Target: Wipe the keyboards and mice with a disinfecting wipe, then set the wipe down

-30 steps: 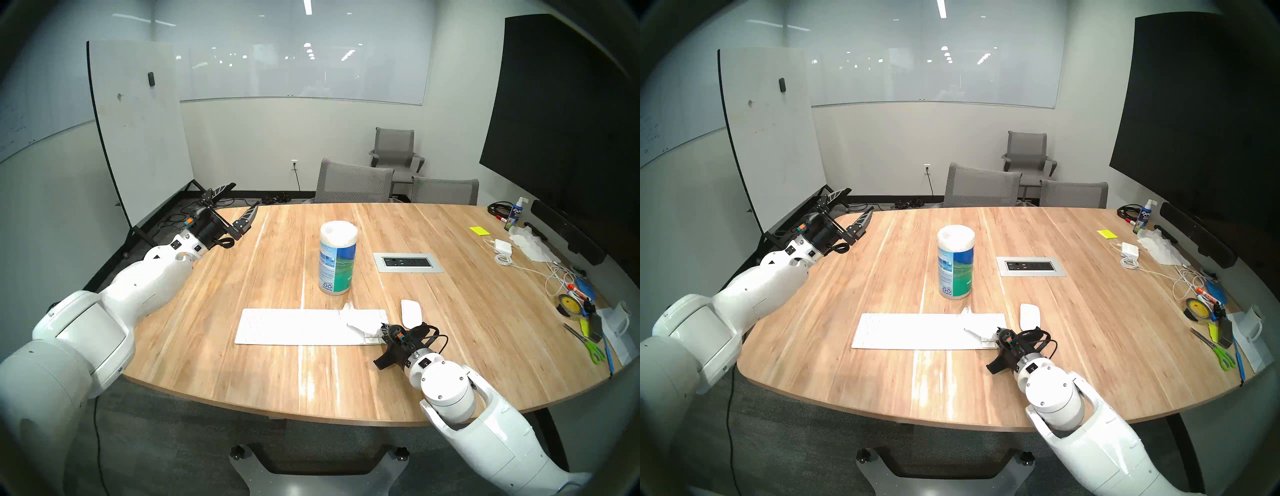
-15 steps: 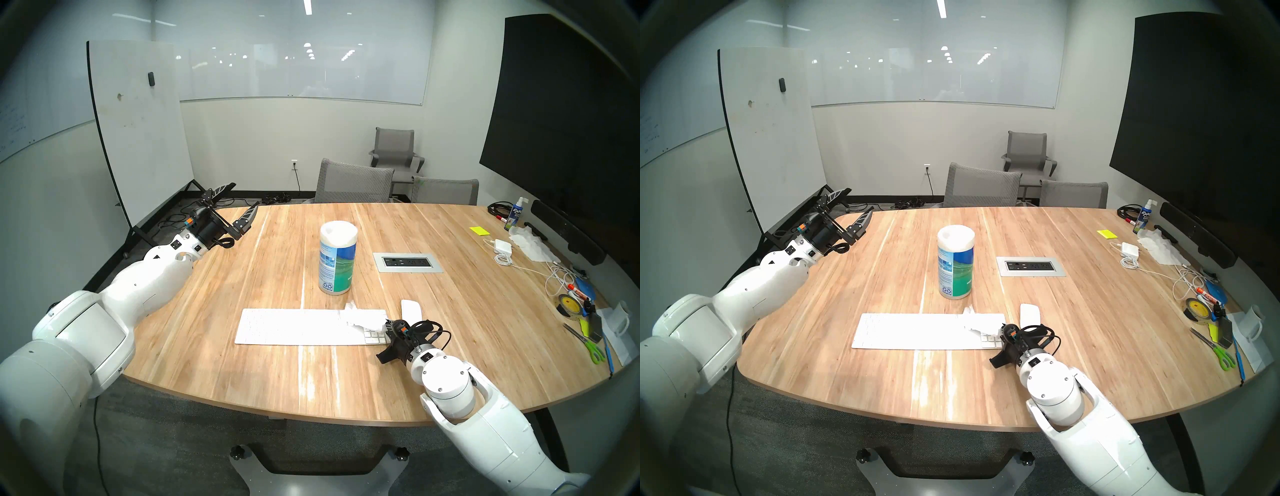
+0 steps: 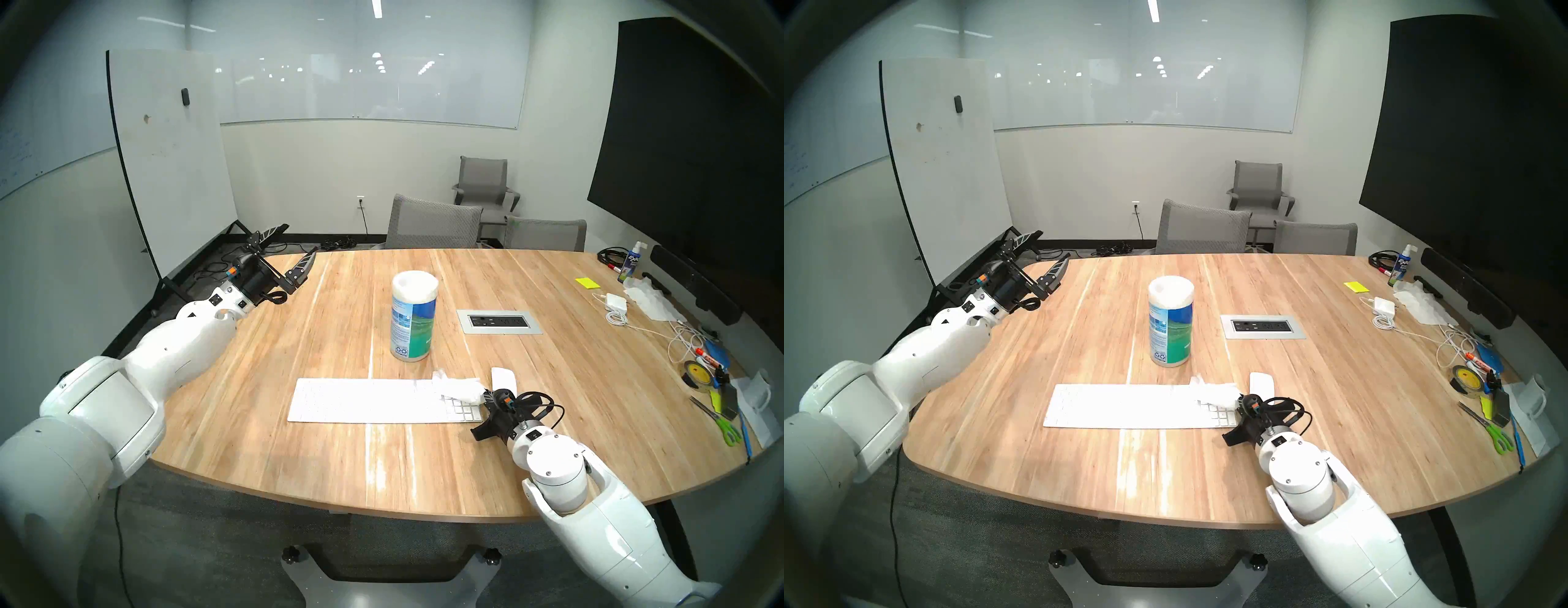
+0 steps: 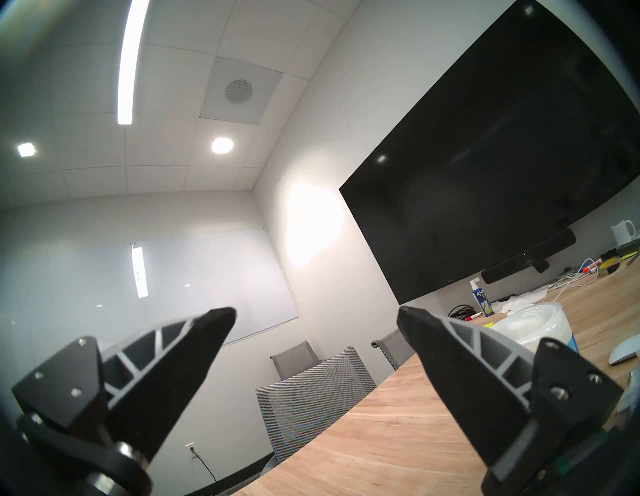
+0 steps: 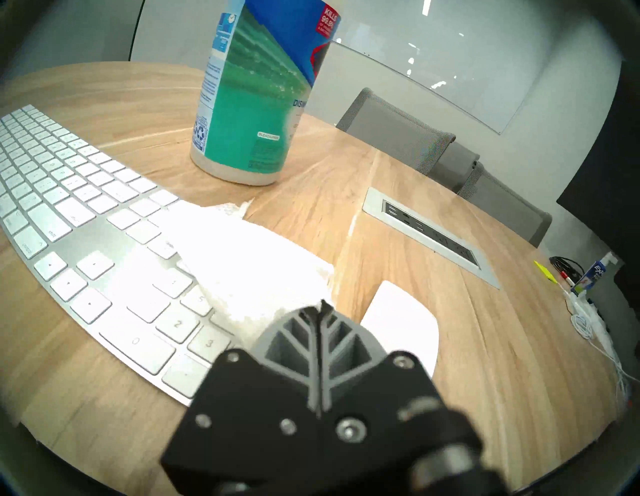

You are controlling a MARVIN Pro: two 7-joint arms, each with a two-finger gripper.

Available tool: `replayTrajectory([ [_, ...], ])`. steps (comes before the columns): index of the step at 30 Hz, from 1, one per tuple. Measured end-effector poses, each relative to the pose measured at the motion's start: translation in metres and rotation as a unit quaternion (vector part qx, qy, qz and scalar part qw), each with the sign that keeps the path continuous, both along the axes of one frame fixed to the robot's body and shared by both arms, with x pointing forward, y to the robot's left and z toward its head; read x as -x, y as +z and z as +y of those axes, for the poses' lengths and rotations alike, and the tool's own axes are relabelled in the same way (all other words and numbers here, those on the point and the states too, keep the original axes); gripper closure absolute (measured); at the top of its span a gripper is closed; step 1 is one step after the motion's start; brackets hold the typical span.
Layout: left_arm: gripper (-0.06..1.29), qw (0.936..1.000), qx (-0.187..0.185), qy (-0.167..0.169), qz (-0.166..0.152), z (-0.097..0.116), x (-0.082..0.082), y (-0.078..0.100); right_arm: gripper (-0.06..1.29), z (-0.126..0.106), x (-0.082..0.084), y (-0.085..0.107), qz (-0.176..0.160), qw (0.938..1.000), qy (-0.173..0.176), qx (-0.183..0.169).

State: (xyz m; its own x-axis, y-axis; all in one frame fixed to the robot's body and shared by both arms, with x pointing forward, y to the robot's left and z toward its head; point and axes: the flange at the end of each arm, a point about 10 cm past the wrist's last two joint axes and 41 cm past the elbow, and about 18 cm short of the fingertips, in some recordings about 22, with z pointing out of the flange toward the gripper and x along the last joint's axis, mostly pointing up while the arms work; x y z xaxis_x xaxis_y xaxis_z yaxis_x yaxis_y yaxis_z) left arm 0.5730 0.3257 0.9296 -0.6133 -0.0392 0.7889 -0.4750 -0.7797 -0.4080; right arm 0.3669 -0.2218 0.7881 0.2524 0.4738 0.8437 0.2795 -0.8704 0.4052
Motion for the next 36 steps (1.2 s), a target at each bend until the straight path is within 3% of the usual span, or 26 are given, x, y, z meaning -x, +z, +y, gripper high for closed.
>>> replayTrajectory([
  [11, -0.03, 1.0, 0.0, 0.0, 0.0, 0.0, 0.0, 0.0, 1.25, -0.007, -0.001, 0.032, 0.012, 0.9998, 0.01, -0.014],
  [19, -0.03, 1.0, 0.0, 0.0, 0.0, 0.0, 0.0, 0.0, 1.25, -0.028, -0.005, 0.051, 0.039, 0.9991, 0.0, -0.014],
  [25, -0.03, 1.0, 0.0, 0.0, 0.0, 0.0, 0.0, 0.0, 1.25, -0.034, -0.008, 0.054, 0.049, 0.9987, -0.001, -0.015],
  [36, -0.03, 1.0, 0.0, 0.0, 0.0, 0.0, 0.0, 0.0, 1.25, -0.044, -0.014, 0.041, 0.054, 0.9982, -0.018, -0.017],
])
